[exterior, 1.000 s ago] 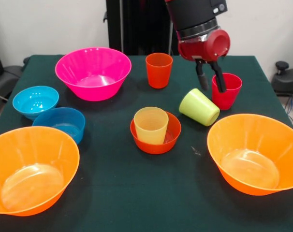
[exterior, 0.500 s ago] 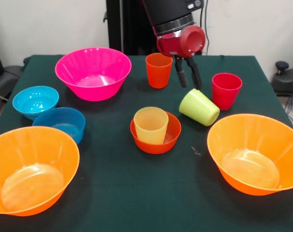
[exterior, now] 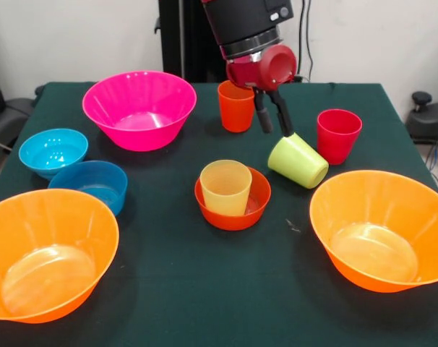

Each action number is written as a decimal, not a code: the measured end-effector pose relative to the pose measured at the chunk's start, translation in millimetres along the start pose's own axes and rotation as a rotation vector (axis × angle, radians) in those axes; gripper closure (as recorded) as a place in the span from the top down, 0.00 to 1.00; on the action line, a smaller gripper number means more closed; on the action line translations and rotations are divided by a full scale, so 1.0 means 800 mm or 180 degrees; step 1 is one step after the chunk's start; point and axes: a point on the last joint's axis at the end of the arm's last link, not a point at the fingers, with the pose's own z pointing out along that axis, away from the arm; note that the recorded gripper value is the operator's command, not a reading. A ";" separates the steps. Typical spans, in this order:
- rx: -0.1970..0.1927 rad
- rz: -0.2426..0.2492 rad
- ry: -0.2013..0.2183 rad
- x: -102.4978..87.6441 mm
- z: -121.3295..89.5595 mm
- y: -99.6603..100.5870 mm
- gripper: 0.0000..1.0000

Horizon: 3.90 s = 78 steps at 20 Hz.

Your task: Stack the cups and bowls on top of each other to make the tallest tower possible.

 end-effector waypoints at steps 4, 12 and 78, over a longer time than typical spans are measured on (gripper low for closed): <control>0.0025 -0.0036 0.0100 0.011 0.013 -0.013 1.00; -0.0045 0.0039 0.0402 0.024 0.038 -0.045 1.00; -0.0260 -0.0099 0.1086 0.067 0.082 -0.137 1.00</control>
